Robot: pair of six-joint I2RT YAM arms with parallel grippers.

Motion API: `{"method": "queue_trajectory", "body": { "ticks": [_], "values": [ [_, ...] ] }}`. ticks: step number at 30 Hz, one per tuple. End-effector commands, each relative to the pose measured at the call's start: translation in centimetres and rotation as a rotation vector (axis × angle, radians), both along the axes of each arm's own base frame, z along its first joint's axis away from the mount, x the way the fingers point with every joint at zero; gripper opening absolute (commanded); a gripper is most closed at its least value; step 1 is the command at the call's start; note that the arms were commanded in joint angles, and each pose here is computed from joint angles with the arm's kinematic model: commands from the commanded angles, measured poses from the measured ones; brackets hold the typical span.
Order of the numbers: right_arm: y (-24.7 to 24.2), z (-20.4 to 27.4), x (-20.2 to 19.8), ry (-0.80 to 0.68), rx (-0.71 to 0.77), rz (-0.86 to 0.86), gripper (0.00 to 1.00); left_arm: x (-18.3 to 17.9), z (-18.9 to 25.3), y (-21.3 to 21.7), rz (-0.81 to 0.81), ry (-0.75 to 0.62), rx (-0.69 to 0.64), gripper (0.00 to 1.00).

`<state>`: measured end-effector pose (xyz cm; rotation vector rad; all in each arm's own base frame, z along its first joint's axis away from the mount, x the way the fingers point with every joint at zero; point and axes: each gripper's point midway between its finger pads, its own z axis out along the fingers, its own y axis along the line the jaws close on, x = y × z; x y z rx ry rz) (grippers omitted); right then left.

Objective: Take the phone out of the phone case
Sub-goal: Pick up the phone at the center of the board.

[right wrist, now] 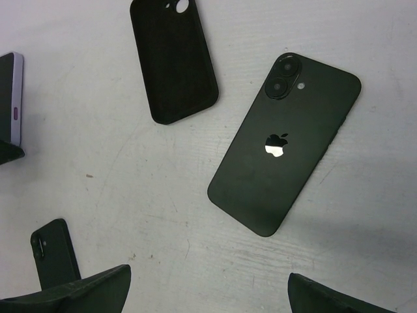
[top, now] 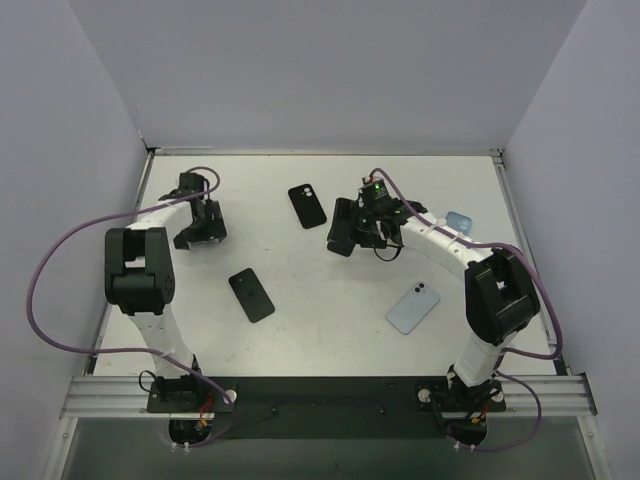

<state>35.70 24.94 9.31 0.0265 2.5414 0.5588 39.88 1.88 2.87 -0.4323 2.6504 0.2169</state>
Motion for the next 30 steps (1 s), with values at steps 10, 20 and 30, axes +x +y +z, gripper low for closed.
{"method": "queue_trajectory", "body": {
  "ticks": [10, 20, 30],
  "values": [
    [0.6, 1.3, -0.5, -0.016, 0.031, 0.025, 0.99, 4.2, -3.1, 1.9, -0.043, 0.089, -0.124, 0.97],
    [1.3, 1.3, -0.7, -0.006, 0.044, 0.044, 0.99, 4.4, -4.5, 0.6, -0.069, 0.119, -0.187, 0.72],
    [2.7, 2.9, -1.1, -0.018, 0.064, 0.077, 0.98, 2.8, -0.4, -3.9, -0.086, 0.042, -0.285, 0.42]
  ]
}}
